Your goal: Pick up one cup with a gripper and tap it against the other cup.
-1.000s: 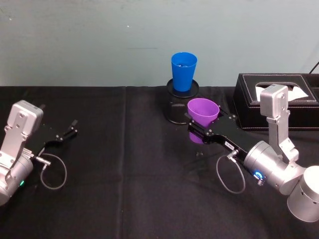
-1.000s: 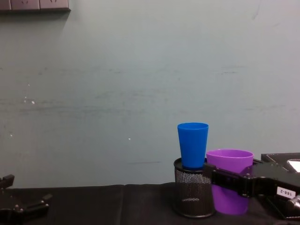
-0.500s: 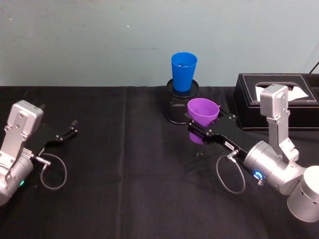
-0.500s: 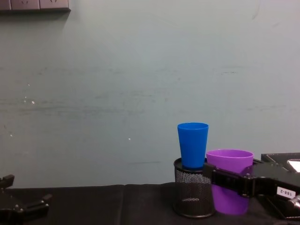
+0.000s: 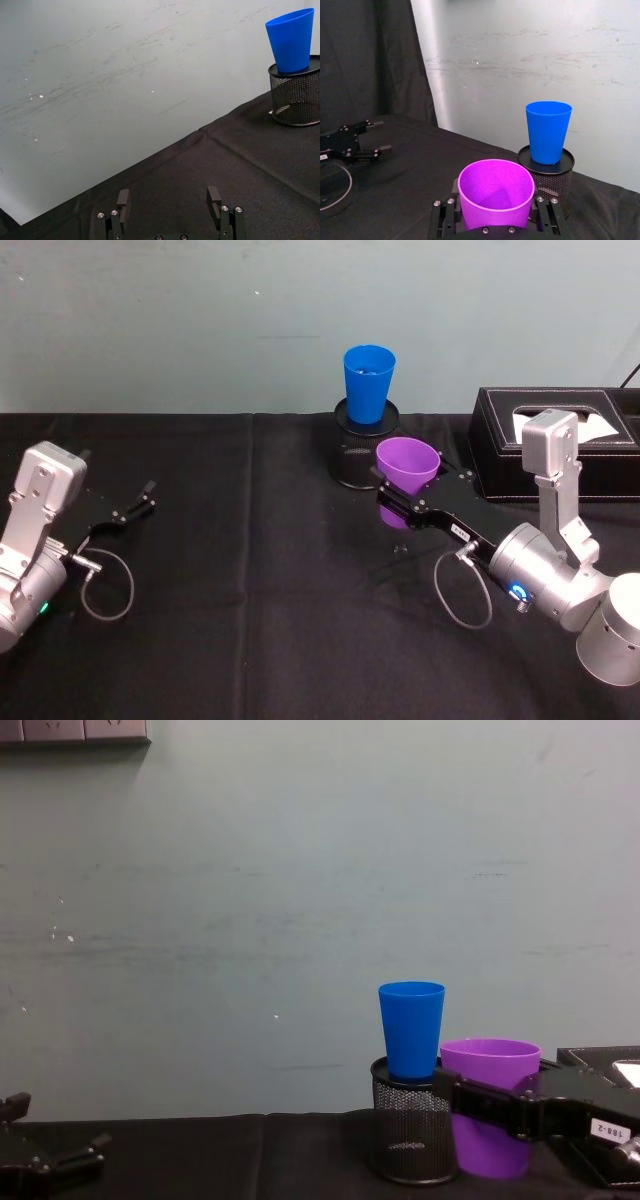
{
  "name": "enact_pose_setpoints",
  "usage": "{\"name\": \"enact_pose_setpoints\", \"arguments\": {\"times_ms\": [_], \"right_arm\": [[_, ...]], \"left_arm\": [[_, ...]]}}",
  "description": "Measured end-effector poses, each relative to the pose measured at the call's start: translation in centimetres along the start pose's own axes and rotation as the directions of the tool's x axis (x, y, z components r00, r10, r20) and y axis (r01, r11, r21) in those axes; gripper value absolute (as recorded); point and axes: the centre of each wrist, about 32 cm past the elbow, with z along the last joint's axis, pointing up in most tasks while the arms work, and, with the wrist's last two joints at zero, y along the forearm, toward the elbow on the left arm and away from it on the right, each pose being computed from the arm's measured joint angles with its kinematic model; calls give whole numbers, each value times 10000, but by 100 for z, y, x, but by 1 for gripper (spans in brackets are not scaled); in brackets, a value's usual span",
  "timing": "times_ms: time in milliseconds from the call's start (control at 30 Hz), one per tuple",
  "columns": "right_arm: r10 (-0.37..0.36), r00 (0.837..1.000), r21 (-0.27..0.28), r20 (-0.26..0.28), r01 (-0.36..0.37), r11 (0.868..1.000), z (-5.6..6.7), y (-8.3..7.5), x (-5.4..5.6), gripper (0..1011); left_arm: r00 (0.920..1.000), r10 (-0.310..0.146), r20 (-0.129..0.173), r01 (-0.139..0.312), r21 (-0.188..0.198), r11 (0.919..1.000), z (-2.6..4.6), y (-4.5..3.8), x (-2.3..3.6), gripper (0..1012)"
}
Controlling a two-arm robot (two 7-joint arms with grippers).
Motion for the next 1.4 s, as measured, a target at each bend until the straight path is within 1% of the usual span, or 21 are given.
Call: {"name": "enact_pose_setpoints", "arguments": {"times_ms": [900,1033,1133,1267,1400], "right_arm": [[16,10000,-33,-18,-16,10000,-9,8,5,729],[164,9998,-220,-144,-167,9996,-51,85,19,729],[155,9998,-355,-142,-160,9992,-68,190,55,729],[101,9999,-395,-63,-104,9992,-62,290,89,729],[-27,10000,-337,82,29,9994,-19,431,127,729]], "left_arm": [[10000,0,0,0,0,10000,0,0,0,1000],[10000,1,0,-1,0,10000,0,0,0,1000],[10000,0,0,0,1,10000,0,0,0,1000],[10000,0,0,0,-1,10000,0,0,0,1000],[10000,1,0,-1,0,10000,0,0,0,1000]]}}
